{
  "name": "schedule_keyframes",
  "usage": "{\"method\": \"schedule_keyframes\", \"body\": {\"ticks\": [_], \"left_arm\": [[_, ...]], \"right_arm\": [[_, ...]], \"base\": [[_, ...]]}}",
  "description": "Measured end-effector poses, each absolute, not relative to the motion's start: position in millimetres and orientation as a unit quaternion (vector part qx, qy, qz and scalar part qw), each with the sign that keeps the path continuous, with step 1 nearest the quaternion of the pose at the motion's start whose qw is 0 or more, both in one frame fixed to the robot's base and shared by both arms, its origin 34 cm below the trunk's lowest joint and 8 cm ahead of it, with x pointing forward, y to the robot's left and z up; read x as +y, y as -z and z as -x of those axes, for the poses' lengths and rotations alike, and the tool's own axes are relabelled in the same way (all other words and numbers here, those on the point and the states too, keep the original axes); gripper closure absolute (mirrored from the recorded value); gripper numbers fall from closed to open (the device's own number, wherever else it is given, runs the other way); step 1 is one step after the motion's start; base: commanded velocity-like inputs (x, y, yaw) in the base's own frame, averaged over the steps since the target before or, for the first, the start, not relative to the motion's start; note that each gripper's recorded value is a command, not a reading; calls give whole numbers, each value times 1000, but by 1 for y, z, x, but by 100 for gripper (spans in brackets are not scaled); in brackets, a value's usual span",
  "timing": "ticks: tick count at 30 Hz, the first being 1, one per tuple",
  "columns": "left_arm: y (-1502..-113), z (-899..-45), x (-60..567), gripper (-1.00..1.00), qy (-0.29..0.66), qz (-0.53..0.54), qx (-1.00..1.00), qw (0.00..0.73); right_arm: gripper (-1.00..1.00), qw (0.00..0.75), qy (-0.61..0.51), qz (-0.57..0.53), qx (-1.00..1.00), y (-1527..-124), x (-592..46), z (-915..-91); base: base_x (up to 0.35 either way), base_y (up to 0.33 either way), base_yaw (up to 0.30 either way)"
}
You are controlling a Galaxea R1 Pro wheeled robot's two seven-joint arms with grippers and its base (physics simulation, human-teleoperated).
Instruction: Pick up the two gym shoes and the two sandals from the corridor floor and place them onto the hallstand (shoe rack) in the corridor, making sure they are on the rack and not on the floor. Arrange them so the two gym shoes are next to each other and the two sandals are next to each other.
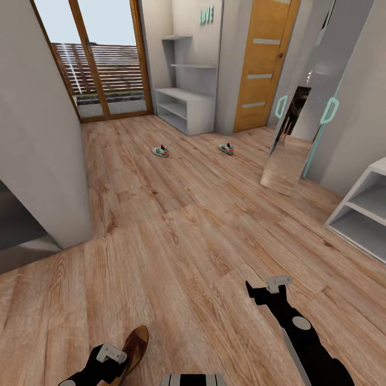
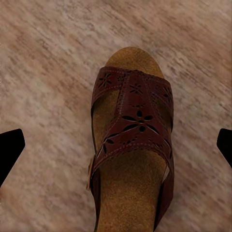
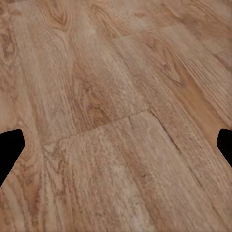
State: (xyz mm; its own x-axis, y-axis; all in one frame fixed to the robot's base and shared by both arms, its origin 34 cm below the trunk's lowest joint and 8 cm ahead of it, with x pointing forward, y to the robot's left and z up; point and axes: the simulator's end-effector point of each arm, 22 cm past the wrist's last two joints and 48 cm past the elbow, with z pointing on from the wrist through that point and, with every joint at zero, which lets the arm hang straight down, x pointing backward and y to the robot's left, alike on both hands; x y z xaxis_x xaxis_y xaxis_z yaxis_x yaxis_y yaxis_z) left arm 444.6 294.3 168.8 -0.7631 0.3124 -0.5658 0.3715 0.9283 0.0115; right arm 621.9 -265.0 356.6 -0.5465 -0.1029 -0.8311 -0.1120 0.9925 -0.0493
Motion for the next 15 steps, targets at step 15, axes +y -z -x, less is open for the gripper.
{"method": "schedule_keyframes", "body": {"ticks": [15], "left_arm": [[-164,-440,293,-100,53,-182,939,286]], "right_arm": [[-100,470,-5,61,881,-352,-264,-622]], "base": [[0,0,0]]}}
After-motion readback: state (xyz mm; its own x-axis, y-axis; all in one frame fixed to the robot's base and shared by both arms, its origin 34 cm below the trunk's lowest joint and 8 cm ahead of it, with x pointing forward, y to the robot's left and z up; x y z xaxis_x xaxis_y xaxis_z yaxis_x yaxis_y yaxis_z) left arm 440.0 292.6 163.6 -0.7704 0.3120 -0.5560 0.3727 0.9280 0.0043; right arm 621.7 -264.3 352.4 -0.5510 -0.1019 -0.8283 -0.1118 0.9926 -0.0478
